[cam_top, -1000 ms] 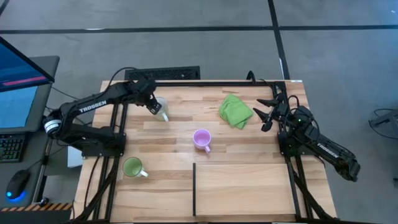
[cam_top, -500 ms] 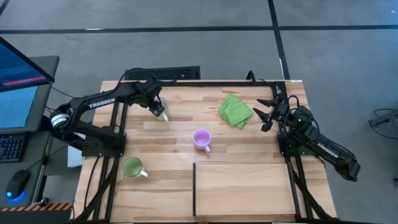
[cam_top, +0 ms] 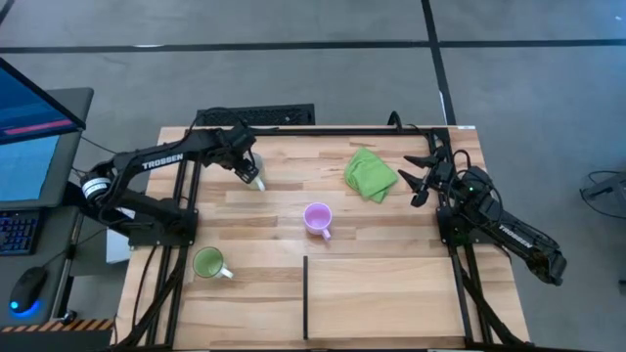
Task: Stack small to large cups/mugs on shelf
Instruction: Put the light green mug on the shelf
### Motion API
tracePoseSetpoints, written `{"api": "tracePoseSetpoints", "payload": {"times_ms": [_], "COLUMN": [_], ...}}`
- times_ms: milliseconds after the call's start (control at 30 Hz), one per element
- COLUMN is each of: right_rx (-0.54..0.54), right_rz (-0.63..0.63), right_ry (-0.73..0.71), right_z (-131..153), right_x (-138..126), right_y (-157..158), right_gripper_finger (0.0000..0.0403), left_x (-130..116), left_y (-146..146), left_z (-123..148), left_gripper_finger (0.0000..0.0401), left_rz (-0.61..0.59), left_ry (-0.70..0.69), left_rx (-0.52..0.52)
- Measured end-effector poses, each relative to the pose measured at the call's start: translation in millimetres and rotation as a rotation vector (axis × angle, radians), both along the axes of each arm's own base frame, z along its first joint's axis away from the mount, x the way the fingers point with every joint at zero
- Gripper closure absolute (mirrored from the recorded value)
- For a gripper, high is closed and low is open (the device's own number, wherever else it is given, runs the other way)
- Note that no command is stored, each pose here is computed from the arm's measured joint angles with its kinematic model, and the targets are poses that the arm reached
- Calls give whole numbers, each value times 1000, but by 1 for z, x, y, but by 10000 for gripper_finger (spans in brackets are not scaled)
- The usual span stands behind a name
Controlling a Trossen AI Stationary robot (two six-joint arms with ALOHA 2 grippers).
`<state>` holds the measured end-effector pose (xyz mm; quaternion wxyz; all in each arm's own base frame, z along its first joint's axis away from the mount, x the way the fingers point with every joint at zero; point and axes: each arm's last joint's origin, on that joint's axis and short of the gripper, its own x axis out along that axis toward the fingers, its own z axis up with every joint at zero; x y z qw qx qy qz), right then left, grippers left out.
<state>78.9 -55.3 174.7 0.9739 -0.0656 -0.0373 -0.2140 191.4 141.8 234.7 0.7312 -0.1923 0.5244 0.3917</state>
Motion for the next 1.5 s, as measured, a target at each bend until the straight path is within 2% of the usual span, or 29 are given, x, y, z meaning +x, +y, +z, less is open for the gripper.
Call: {"api": "tracePoseSetpoints", "payload": {"times_ms": [800, 1033, 1333, 1500], "right_rx": [4, 4, 4, 5], "right_rz": [0, 0, 1, 1], "right_ry": [4, 4, 5, 6], "right_z": [-1, -1, -1, -1], "right_x": [0, 0, 0, 0], "right_y": [0, 0, 0, 0], "right_gripper_finger": [154, 154, 154, 154], "left_x": [1, 1, 11, 14], "left_y": [0, -1, 8, 9], "left_z": [-1, -1, -26, -32], "left_gripper_finger": [222, 222, 222, 226], "left_rz": [21, -52, -11, -34], "left_ry": [-31, -24, 57, 82], "left_rx": [-38, -53, -112, -132]}}
